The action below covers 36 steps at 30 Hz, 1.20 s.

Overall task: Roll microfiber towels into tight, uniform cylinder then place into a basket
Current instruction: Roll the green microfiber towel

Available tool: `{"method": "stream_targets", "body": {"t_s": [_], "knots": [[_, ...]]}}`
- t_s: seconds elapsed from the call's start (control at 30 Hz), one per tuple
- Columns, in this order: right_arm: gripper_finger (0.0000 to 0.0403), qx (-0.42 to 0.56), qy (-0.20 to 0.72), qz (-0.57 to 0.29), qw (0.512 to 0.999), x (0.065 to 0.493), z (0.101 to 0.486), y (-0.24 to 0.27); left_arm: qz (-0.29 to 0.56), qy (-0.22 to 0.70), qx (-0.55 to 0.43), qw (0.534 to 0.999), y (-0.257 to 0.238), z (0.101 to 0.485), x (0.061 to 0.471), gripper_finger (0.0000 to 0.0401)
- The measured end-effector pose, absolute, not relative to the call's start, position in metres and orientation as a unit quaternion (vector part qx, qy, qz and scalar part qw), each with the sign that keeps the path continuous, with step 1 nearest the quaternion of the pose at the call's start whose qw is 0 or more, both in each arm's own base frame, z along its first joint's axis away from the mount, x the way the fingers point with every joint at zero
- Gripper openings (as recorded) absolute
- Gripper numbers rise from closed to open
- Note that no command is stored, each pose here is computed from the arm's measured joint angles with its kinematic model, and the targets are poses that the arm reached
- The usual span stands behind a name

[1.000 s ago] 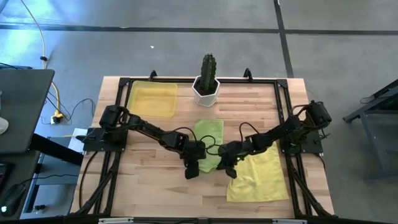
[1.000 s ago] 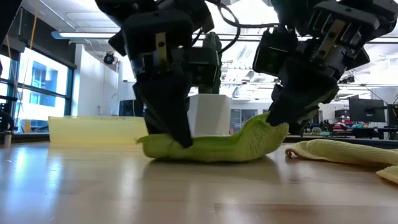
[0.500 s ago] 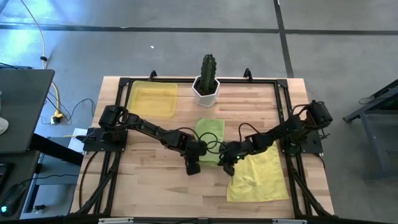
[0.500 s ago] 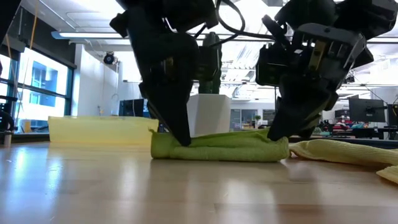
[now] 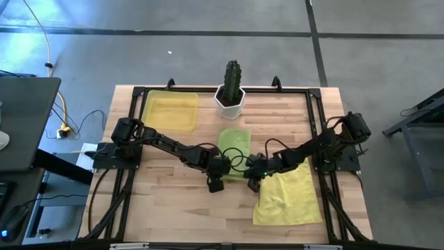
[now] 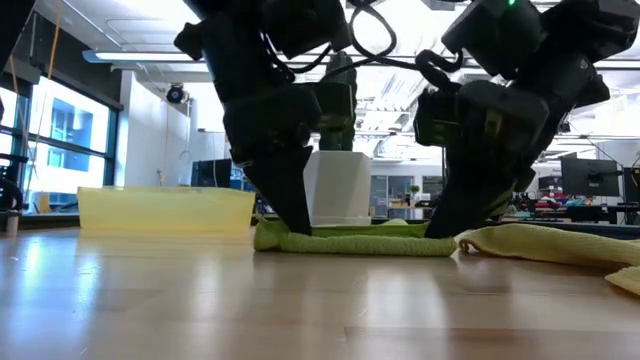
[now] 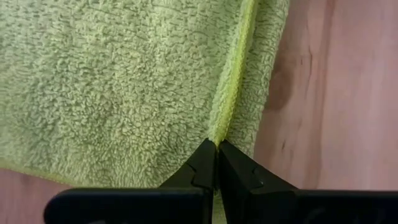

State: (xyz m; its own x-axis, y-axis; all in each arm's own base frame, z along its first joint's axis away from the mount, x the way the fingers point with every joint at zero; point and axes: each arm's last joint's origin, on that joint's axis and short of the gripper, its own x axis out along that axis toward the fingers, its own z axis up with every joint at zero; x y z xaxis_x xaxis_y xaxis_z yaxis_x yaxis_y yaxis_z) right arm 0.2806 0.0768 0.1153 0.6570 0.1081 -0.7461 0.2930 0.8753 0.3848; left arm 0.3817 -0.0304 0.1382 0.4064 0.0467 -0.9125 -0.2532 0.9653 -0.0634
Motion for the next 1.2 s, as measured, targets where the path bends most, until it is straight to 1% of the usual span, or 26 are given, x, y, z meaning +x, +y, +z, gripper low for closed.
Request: {"method": "stream_targets", "body": {"t_s": [0.1, 0.17, 0.27, 0.43, 0.5, 0.6, 0.7, 0.8, 0.93, 1.03, 1.2], "knots": [[0.0002, 0.228, 0.413, -0.054, 0.88, 0.28, 0.115, 0.076, 0.107, 0.533, -0.084, 0.835, -0.029, 0.138, 0.382, 0.0005], [0.0012, 0.212, 0.414, -0.046, 0.884, 0.28, 0.115, 0.076, 0.11, 0.532, -0.082, 0.835, -0.029, 0.138, 0.382, 0.0005], [0.004, 0.197, 0.411, -0.036, 0.889, 0.277, 0.123, 0.075, 0.111, 0.535, -0.081, 0.834, -0.029, 0.138, 0.381, 0.0005], [0.0086, 0.176, 0.393, 0.001, 0.902, 0.268, 0.151, 0.074, 0.111, 0.533, -0.082, 0.835, -0.029, 0.138, 0.381, 0.0005], [0.0093, 0.149, 0.369, 0.026, 0.917, 0.266, 0.163, 0.078, 0.111, 0.532, -0.082, 0.836, -0.029, 0.138, 0.382, 0.0005], [0.0095, 0.072, 0.343, 0.055, 0.935, 0.263, 0.171, 0.088, 0.111, 0.532, -0.082, 0.835, -0.029, 0.138, 0.382, 0.0005], [0.0096, -0.015, 0.334, 0.059, 0.941, 0.262, 0.166, 0.098, 0.113, 0.527, -0.086, 0.838, -0.029, 0.139, 0.383, 0.0005], [0.0096, -0.059, 0.322, 0.065, 0.943, 0.266, 0.157, 0.106, 0.117, 0.521, -0.094, 0.84, -0.029, 0.139, 0.383, 0.0005], [0.0096, -0.077, 0.334, 0.07, 0.937, 0.273, 0.137, 0.11, 0.118, 0.521, -0.095, 0.84, -0.029, 0.139, 0.384, 0.0005], [0.0097, -0.082, 0.345, 0.067, 0.933, 0.273, 0.13, 0.11, 0.118, 0.521, -0.096, 0.84, -0.029, 0.139, 0.384, 0.0005], [0.0122, -0.089, 0.351, 0.05, 0.931, 0.273, 0.128, 0.108, 0.119, 0.521, -0.096, 0.84, -0.029, 0.139, 0.383, 0.0005]]}}
